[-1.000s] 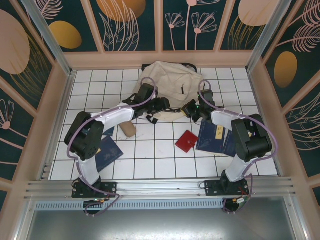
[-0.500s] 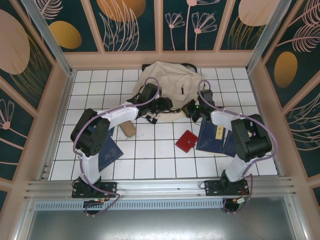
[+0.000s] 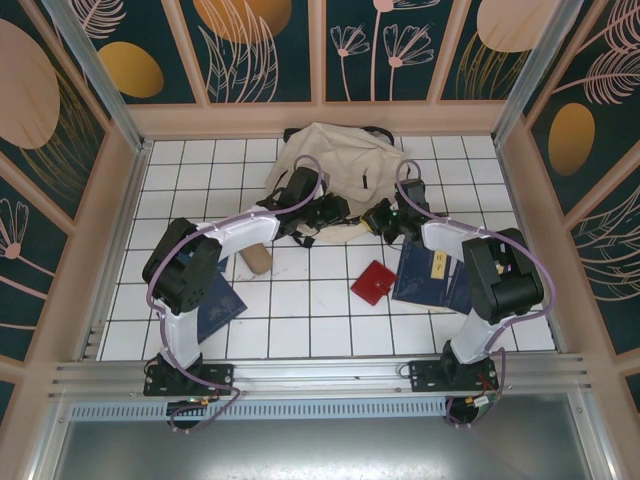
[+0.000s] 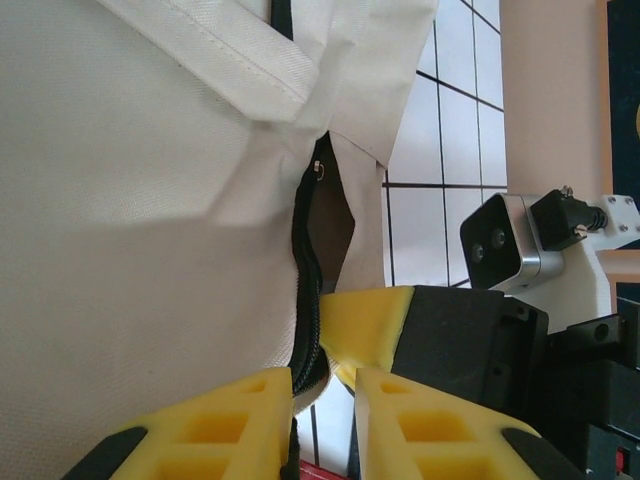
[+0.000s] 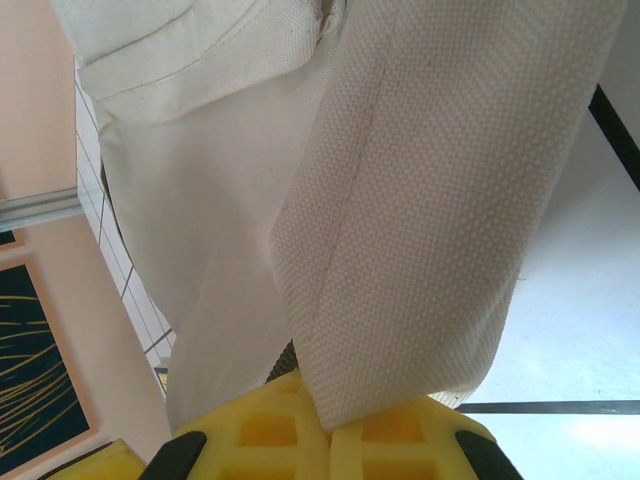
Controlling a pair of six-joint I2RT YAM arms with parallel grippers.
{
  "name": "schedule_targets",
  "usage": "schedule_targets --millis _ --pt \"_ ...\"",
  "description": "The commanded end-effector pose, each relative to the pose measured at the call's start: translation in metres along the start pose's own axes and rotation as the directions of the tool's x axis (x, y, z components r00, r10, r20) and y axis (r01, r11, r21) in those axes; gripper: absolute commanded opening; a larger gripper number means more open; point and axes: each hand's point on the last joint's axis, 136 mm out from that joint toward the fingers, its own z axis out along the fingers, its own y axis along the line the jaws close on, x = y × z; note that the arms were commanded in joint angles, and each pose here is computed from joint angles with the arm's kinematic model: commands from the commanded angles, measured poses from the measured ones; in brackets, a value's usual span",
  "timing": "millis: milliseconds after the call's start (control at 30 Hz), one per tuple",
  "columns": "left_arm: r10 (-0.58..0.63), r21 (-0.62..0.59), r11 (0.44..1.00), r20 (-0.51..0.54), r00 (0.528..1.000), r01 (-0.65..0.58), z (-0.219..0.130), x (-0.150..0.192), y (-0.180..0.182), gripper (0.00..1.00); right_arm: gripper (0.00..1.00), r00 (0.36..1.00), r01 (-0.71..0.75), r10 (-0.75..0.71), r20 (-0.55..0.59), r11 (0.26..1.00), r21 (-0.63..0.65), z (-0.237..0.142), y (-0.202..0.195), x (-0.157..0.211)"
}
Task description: Pack books, pencil case, and school supplies into a backpack
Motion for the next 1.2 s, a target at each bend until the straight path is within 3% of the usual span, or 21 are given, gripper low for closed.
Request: schedule_targets --millis 0,200,367,567,833,1000,1167 --pt "-0.015 0.006 1.0 -0.014 1.0 0.015 0.009 0.006 0.006 0.21 0.0 1.0 0.007 -0.008 -0.017 0.999 -0.036 0.0 0.009 0.005" --pt "0.003 -0.016 1.0 0.0 1.0 -0.003 0.008 0.005 0.009 0.0 0.0 1.0 0.005 -0.006 -0.016 0.999 -0.033 -0.001 0.009 0.006" --pt "0.106 -0.146 0.985 0.058 0.993 -0.096 -0.005 -0.005 0.027 0.0 0.0 1.0 0.004 -0.004 -0.009 1.0 -0.007 -0.005 0.002 0.003" --pt "0.275 -0.395 0.895 0.121 0.954 -0.208 -0.045 -0.024 0.058 0.0 0.0 1.0 -0.013 0.012 0.026 0.999 0.047 -0.017 -0.02 -0.01" --pt "0.36 -0.617 0.762 0.152 0.921 -0.196 -0.093 -0.042 0.099 0.0 0.0 0.995 -0.053 0.044 0.094 0.995 0.09 -0.037 -0.047 -0.033" --pt "0.361 -0.607 0.771 0.167 0.917 -0.193 -0.102 -0.045 0.1 0.0 0.0 0.995 -0.051 0.046 0.084 0.997 0.059 -0.038 -0.041 -0.035" --pt "0.345 -0.351 0.9 0.213 0.914 -0.258 -0.098 -0.037 0.046 0.0 0.0 0.999 -0.031 0.03 -0.022 0.999 -0.038 -0.025 -0.02 -0.015"
